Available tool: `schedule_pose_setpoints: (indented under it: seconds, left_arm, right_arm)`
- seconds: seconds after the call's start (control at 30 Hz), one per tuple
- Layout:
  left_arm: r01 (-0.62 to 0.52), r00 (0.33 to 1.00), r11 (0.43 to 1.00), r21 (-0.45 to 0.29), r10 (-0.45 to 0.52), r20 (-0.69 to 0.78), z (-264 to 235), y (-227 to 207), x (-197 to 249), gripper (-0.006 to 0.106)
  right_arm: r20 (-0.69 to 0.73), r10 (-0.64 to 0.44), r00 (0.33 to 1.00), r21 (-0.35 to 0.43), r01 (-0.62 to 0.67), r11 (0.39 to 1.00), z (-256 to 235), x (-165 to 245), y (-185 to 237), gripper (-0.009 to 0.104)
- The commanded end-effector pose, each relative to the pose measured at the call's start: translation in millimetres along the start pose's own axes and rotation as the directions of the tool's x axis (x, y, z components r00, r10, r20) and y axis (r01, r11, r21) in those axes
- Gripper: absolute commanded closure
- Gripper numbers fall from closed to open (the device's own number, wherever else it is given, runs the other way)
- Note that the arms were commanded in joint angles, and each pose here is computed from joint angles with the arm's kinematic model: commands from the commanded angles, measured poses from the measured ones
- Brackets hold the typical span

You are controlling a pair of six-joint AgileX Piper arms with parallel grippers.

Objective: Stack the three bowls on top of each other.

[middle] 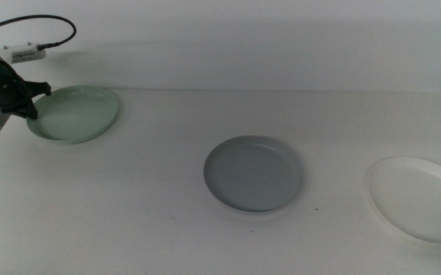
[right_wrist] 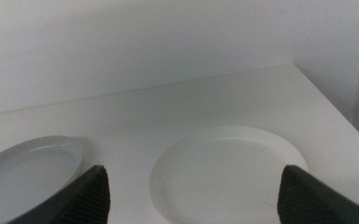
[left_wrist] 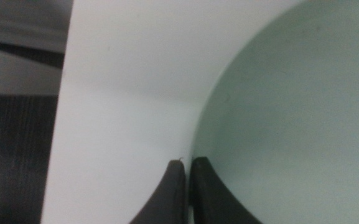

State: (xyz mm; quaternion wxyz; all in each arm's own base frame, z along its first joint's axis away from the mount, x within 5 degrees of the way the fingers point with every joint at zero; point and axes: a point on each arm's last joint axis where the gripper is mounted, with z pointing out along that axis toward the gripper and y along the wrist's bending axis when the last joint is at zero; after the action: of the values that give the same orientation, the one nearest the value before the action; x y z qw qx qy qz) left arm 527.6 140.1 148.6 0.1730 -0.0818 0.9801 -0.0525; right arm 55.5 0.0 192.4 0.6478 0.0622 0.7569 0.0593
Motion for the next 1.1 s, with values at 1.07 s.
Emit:
schedule_pose_setpoints:
  seconds: [1.07]
  left_arm:
    - [-0.249,0.968,0.944,0.217,0.250,0.025,-114.0,-280.7,98.5,0.102]
  right_arm:
    - [0.011,-0.006,1.000,0.004,0.006,1.000,0.0,0.2,-0.4,0.002]
